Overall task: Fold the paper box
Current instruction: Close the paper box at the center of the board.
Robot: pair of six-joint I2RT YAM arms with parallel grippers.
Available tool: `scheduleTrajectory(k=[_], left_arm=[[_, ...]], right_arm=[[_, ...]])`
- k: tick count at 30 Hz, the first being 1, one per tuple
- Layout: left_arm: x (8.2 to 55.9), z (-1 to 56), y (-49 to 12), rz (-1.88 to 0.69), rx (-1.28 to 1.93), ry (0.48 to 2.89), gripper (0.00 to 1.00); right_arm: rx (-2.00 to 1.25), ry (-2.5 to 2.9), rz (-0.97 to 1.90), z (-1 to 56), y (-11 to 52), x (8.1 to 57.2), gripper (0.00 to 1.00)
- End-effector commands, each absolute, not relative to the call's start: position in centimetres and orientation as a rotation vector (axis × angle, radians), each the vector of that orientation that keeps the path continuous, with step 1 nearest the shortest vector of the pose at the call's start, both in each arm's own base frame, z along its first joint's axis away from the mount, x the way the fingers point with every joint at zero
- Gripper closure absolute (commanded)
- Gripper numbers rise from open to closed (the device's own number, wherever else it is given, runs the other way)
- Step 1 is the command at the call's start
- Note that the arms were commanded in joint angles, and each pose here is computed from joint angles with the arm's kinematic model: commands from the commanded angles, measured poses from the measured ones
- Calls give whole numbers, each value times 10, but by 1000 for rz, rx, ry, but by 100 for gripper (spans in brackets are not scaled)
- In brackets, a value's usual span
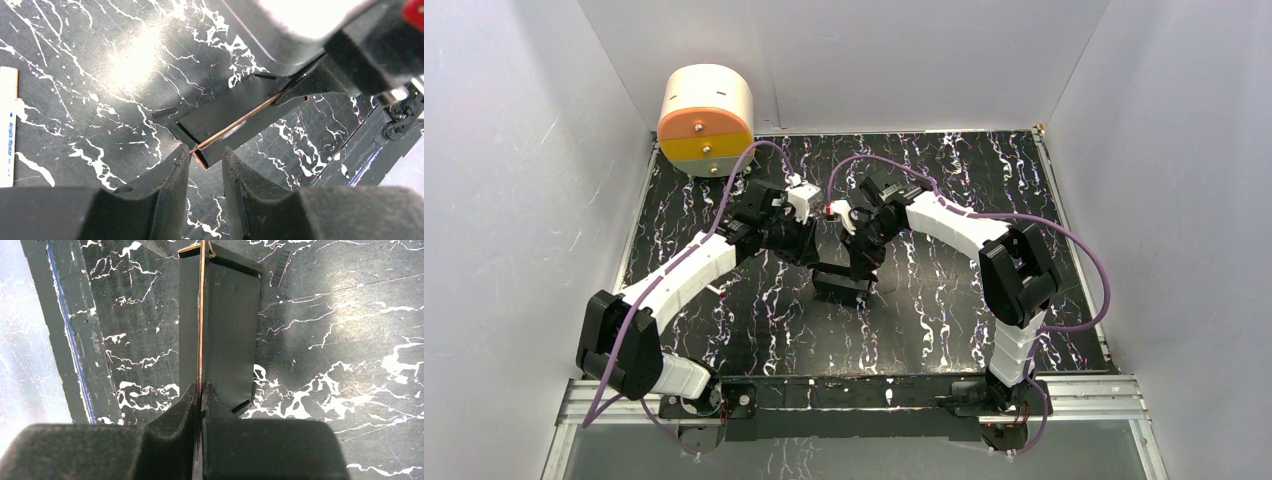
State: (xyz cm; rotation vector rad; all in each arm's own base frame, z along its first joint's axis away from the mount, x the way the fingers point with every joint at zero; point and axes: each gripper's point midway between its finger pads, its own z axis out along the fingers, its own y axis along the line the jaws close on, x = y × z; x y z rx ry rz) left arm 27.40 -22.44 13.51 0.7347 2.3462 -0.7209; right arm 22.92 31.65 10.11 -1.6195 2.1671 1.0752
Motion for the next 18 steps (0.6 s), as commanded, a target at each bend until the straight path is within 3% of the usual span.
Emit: scheduleTrajectory(k=[1, 18], left_arm=[[268, 145, -232, -777, 851, 2298, 71], [271, 122, -227, -773, 961, 2359, 70]], right_arm=[[-1640, 2125, 1088, 100, 322, 230, 100], [-1652, 2115, 1110, 98, 322, 226, 100]])
